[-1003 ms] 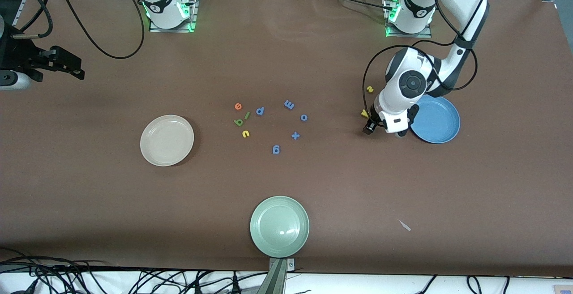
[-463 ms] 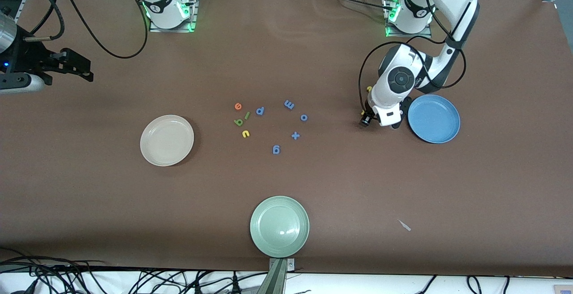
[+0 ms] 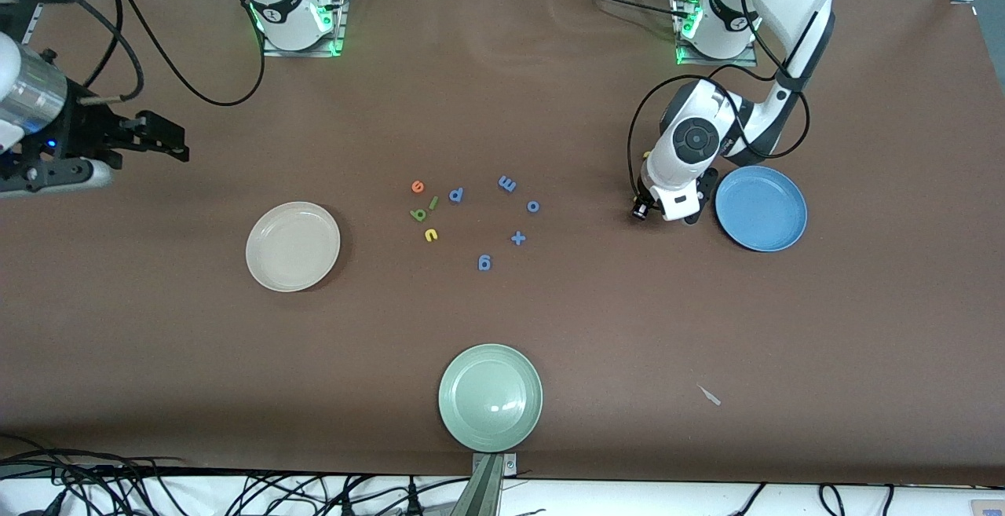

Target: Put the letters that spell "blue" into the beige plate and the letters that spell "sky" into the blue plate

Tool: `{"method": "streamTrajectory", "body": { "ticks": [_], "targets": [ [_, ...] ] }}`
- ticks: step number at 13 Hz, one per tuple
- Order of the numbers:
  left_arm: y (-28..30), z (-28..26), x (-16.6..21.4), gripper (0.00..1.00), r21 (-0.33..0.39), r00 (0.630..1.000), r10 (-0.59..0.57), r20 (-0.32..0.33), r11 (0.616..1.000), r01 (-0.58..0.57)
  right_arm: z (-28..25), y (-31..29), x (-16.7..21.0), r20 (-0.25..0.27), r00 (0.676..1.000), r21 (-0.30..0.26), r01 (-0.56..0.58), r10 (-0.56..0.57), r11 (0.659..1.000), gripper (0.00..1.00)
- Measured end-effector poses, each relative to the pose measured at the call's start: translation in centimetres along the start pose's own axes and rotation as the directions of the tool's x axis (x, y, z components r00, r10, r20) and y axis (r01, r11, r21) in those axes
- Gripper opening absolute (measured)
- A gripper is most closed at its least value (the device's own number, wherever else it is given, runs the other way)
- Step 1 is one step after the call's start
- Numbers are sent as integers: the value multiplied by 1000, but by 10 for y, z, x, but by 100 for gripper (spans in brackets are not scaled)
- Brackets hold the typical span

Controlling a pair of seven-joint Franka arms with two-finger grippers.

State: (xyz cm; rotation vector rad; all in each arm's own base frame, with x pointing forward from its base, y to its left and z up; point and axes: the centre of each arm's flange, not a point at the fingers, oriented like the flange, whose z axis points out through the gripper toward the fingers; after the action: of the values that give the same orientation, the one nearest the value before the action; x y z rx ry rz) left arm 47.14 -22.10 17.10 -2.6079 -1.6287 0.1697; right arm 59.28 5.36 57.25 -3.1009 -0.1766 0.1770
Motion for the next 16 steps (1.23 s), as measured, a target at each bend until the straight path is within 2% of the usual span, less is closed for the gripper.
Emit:
{"method": "streamTrajectory", "body": {
  "ticks": [2,3,4,5,6,7,8,9,11,14,16],
  "targets": [
    [0,2,0,64,-11,1000,-8,1,1000,8,21,-8,16,5,1000,8,10,-10,1000,100],
    [1,1,-1,57,-20,1000,-11,2,1000,11,34,-22,26,-3,1000,10,7,-7,1000,100],
    [1,1,-1,56,-21,1000,-18,2,1000,18,51,-43,35,-4,1000,8,-4,4,1000,100],
    [2,1,-1,49,-26,1000,-20,2,999,20,71,-67,43,0,1000,5,-15,15,1000,100],
    [2,1,-1,49,-27,1000,-22,2,999,22,92,-91,50,3,1000,1,-30,30,1000,100],
    [2,0,-1,43,-30,1000,-24,2,999,24,115,-110,56,5,999,-2,-39,39,999,100],
    [2,0,-2,31,-33,1000,-26,3,999,27,136,-124,61,4,999,-5,-44,45,999,100],
    [2,-3,-2,24,-32,1000,-30,1,999,30,158,-135,66,6,998,-7,-59,59,998,100],
    [2,-7,-1,24,-35,999,-36,-2,999,36,199,-156,69,-2,995,-9,-97,97,995,100],
    [2,-46,5,24,-40,999,-47,-25,998,46,261,-170,56,-31,990,-3,-139,139,990,100],
    [-2,-65,25,24,-47,997,-60,-45,997,58,298,-174,40,-47,985,9,-168,168,986,100]
  ]
}}
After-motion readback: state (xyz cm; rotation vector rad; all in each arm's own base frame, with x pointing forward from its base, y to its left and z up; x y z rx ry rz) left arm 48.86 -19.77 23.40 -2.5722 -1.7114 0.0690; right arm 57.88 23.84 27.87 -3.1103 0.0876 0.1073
